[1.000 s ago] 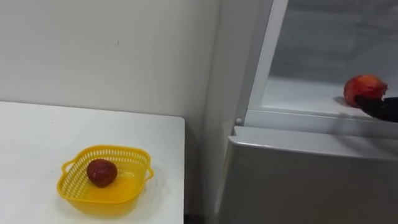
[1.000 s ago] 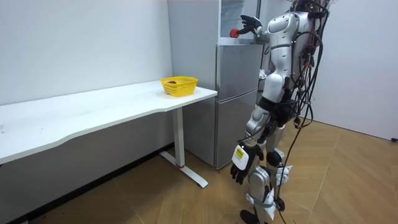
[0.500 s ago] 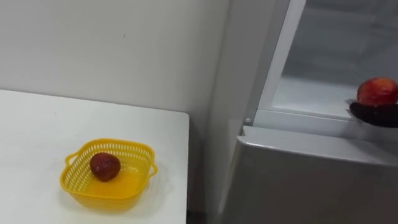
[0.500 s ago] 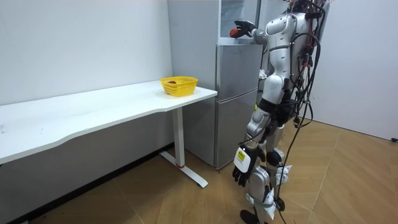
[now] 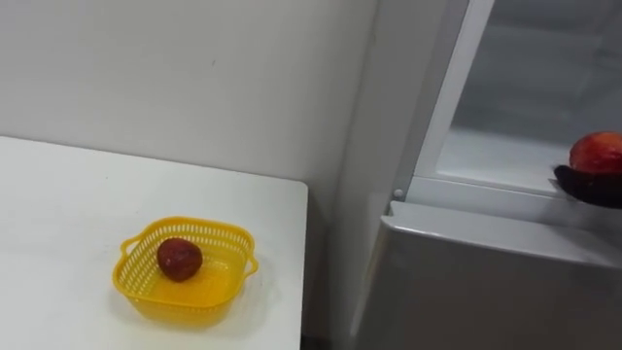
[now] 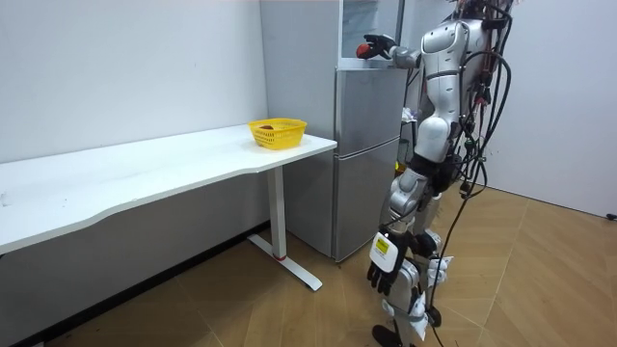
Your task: Retrieve from the upper fridge
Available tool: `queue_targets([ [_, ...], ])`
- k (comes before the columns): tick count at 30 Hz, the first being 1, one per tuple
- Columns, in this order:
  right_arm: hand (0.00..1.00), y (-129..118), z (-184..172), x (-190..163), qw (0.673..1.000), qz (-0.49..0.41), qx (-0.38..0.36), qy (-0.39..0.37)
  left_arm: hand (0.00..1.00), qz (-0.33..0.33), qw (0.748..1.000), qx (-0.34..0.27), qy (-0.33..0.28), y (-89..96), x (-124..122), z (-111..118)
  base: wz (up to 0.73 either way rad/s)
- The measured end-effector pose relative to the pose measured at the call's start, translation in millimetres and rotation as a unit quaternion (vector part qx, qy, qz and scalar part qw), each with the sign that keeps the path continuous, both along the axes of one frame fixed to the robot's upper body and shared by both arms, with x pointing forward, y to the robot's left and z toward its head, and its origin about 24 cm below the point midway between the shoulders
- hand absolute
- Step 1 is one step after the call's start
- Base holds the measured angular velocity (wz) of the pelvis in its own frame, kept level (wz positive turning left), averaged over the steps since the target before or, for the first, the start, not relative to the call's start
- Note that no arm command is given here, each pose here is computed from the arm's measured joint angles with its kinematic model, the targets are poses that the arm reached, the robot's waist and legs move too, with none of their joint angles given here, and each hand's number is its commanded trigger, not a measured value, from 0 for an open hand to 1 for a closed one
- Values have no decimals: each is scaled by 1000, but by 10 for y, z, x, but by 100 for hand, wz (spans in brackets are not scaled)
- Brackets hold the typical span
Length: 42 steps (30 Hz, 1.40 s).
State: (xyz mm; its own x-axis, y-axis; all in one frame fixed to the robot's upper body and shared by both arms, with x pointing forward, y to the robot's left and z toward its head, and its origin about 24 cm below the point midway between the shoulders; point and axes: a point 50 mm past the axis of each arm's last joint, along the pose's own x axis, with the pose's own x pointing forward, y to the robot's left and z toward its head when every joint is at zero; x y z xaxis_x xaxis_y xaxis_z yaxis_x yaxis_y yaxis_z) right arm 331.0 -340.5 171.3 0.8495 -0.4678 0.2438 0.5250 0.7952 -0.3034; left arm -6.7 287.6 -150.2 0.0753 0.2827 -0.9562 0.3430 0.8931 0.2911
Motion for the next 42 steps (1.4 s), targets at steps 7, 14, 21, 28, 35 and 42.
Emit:
queue_targets([
  [7, 0, 1, -2, 2, 1000, 5, 7, -1, 0, 1, 1000, 0, 0, 1, 1, 1, 0],
  [14, 0, -47, 40, -13, 1000, 21, 6, 9, 0, 0, 1000, -1, 1, -1, 5, 0, 9],
  [21, 0, -104, 60, -29, 998, 47, 27, 18, 0, 5, 1000, 0, 13, 2, -90, 5, 4],
  [28, 57, -192, 39, 23, 994, 79, 55, 50, 0, 6, 1000, 0, 20, 10, -160, 12, 0],
  [35, 100, -203, 54, 61, 993, 88, 50, 69, 0, 4, 1000, 6, 17, 41, -147, 24, 0],
  [42, 100, -209, 136, 72, 994, 87, 33, 65, 0, 4, 1000, 6, 16, 48, -140, 25, 0],
])
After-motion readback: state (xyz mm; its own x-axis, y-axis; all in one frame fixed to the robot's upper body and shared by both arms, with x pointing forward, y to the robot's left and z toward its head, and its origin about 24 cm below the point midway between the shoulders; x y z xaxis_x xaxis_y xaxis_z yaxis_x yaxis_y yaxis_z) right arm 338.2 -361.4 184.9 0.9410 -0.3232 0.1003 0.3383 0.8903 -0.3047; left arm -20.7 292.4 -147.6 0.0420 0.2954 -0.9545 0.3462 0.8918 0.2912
